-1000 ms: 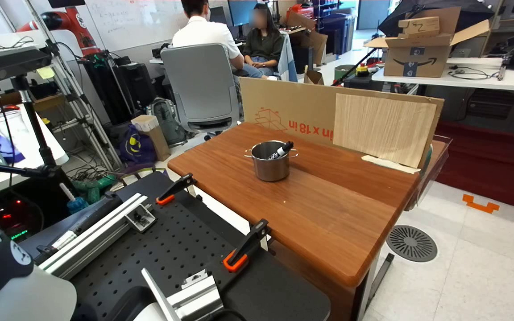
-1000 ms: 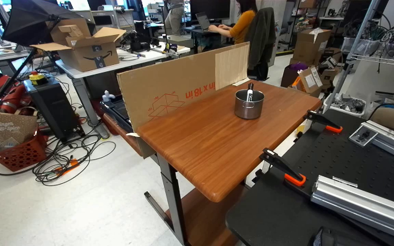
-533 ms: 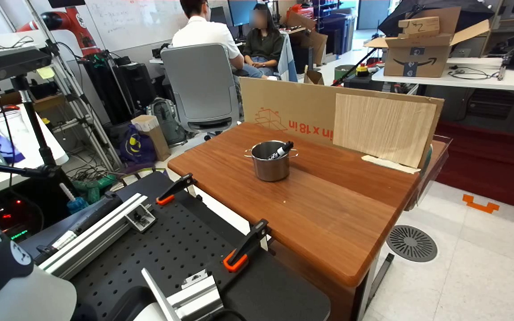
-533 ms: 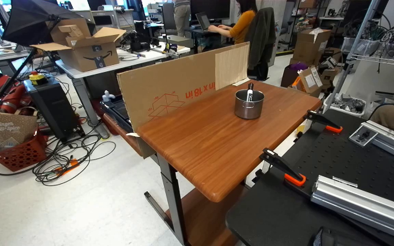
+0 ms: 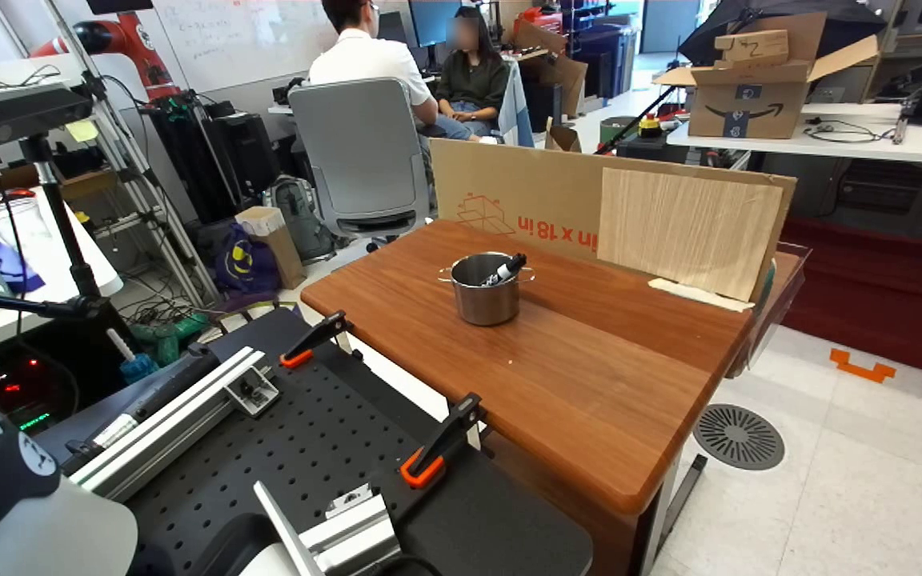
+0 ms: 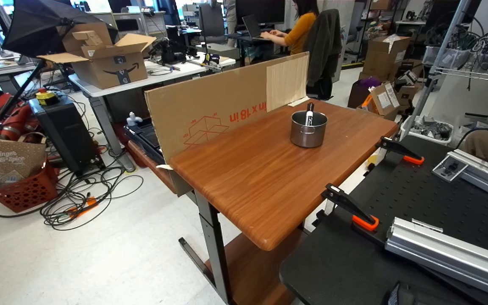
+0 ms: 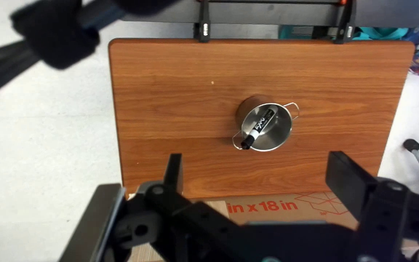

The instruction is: Pick the marker from the pot and put it on the table

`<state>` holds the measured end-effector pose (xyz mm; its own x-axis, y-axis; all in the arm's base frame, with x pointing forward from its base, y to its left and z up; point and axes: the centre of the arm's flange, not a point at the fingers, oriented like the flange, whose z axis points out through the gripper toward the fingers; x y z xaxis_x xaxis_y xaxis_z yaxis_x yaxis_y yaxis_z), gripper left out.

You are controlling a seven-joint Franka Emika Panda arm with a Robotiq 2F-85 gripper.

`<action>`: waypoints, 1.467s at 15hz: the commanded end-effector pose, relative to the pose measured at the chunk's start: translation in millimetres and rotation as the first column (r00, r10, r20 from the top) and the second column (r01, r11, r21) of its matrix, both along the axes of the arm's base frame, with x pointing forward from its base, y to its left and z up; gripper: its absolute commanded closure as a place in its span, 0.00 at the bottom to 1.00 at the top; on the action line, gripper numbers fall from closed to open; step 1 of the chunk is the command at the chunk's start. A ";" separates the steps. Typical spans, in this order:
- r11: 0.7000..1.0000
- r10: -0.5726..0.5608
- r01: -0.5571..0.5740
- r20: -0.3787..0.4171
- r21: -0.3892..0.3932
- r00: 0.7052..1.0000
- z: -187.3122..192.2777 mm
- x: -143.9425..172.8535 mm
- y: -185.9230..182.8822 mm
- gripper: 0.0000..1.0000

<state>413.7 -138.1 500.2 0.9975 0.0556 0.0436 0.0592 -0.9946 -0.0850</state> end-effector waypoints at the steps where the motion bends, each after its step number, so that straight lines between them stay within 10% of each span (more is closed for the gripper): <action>1: 0.980 -0.160 0.162 -0.021 0.120 0.987 -33.6 19.3 12.9 0.00; 9: 0.823 -0.497 0.505 -0.103 0.261 0.862 -122.4 75.7 62.4 0.00; 22: 0.653 -0.748 0.750 -0.070 0.104 0.660 -214.7 118.0 87.5 0.00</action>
